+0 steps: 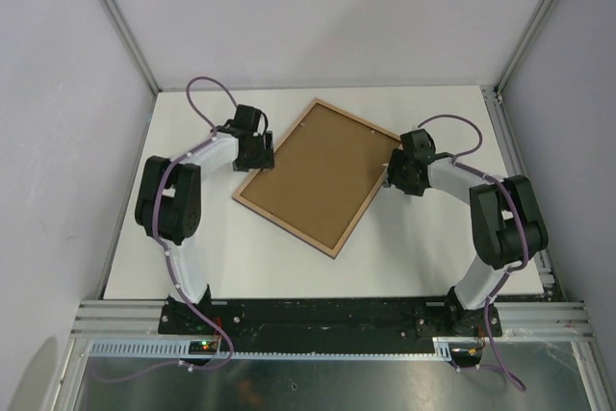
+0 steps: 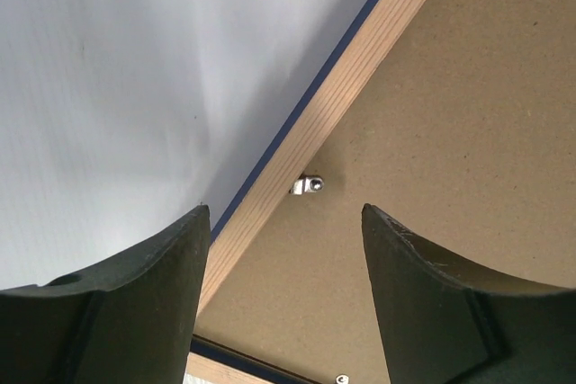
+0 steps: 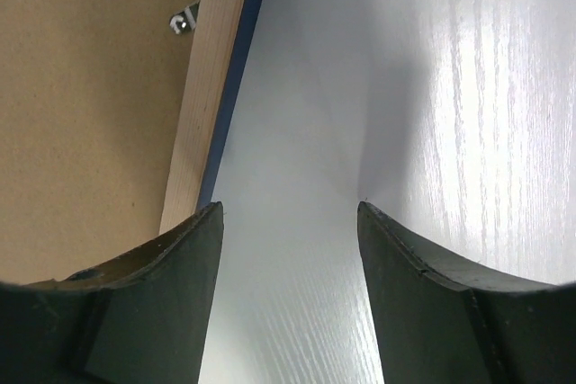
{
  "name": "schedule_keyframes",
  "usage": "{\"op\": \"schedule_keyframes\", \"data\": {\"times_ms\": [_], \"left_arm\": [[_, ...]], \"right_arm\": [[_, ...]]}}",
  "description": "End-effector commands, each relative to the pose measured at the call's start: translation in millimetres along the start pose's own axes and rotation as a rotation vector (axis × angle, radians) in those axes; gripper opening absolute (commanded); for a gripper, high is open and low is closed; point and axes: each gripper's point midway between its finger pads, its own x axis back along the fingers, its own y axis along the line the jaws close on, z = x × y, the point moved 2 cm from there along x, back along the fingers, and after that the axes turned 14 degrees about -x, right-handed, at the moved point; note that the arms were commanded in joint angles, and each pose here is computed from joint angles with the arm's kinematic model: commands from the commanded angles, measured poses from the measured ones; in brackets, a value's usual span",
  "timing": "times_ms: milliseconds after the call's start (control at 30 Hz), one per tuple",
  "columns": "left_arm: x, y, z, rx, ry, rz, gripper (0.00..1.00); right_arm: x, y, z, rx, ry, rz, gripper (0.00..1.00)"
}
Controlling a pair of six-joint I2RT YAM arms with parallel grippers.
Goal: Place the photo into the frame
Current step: Adjust the photo frame at the center of the board.
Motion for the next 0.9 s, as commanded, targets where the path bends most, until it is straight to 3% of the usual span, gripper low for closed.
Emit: {"op": "schedule_keyframes", "data": {"times_ms": [0, 333, 867], "left_arm": [[0, 3, -22, -0.052, -0.048, 0.036, 0.7], [-3, -12, -2, 0.007, 0.004, 0.126, 0.55], [30, -45, 44, 0.12, 0.014, 0.217, 0.44]], "right_arm": [[23, 11, -5, 0.034, -0.033, -0.017, 0.66], [32, 23, 7, 0.054, -0.01, -0.06, 0.66], [40, 25, 25, 0.088, 0.006, -0.082, 0.7]]}}
